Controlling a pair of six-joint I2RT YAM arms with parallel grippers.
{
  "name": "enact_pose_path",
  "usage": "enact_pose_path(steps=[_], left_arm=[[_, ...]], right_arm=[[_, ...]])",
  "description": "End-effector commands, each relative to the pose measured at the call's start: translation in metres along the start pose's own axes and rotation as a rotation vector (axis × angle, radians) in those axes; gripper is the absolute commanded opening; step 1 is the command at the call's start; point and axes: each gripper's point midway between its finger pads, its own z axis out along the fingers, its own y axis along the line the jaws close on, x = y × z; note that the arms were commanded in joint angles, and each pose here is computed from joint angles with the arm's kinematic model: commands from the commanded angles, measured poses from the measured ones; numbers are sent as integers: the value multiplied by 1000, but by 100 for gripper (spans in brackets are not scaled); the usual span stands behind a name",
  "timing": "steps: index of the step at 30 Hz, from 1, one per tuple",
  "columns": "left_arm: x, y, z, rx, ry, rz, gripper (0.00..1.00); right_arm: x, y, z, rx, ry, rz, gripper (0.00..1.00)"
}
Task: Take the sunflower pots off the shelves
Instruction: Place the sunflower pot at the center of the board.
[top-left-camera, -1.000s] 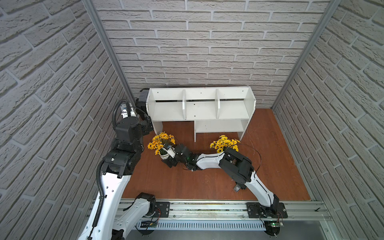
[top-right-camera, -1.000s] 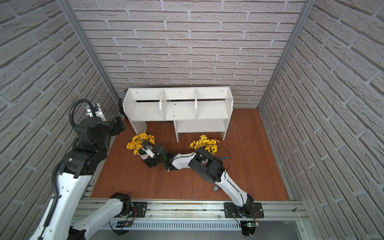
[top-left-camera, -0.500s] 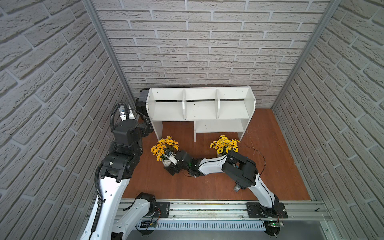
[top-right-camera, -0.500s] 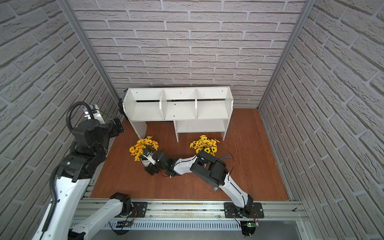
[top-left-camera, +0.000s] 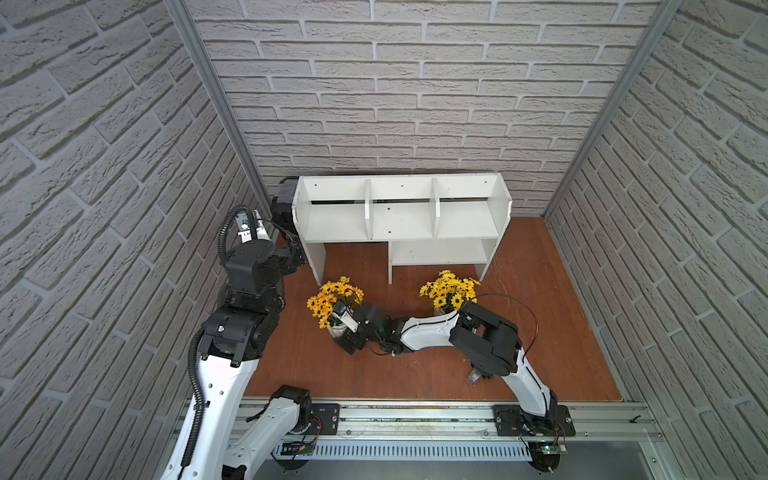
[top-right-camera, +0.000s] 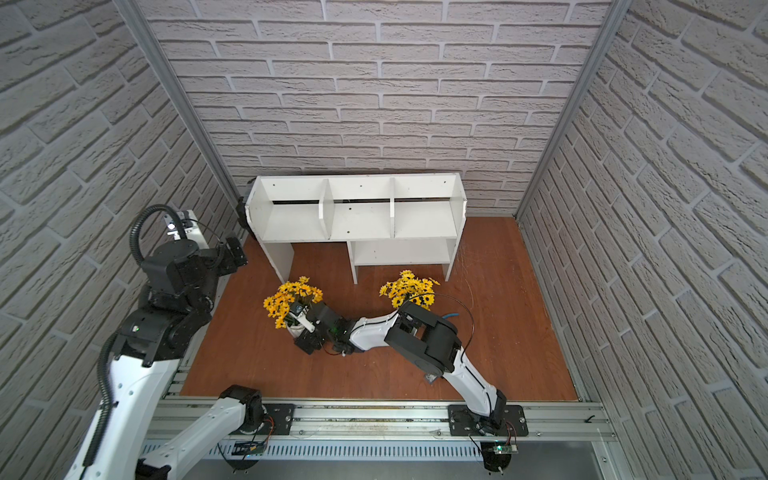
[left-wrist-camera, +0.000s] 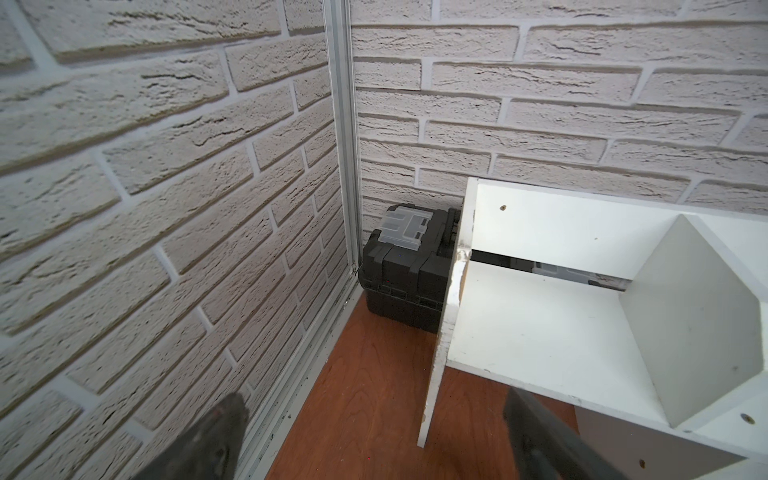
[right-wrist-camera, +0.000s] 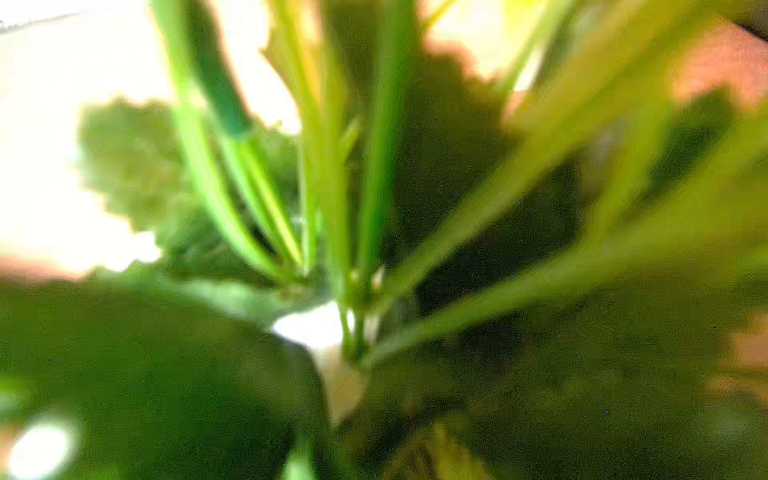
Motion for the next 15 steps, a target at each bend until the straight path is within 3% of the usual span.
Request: enact_pose_path(steps=[1,9,15], left_arm=[[-5,0,0,3,-27,-41,98],[-5,0,-1,10,-25,-39,98],[-6,-7,-1,47,-21,-39,98]], right_arm=[[-28,3,-19,3,-60,-11,100],[-46,3,-47,13,-80,-33,100],[-84,-3,-98,36,-119,-47,100]])
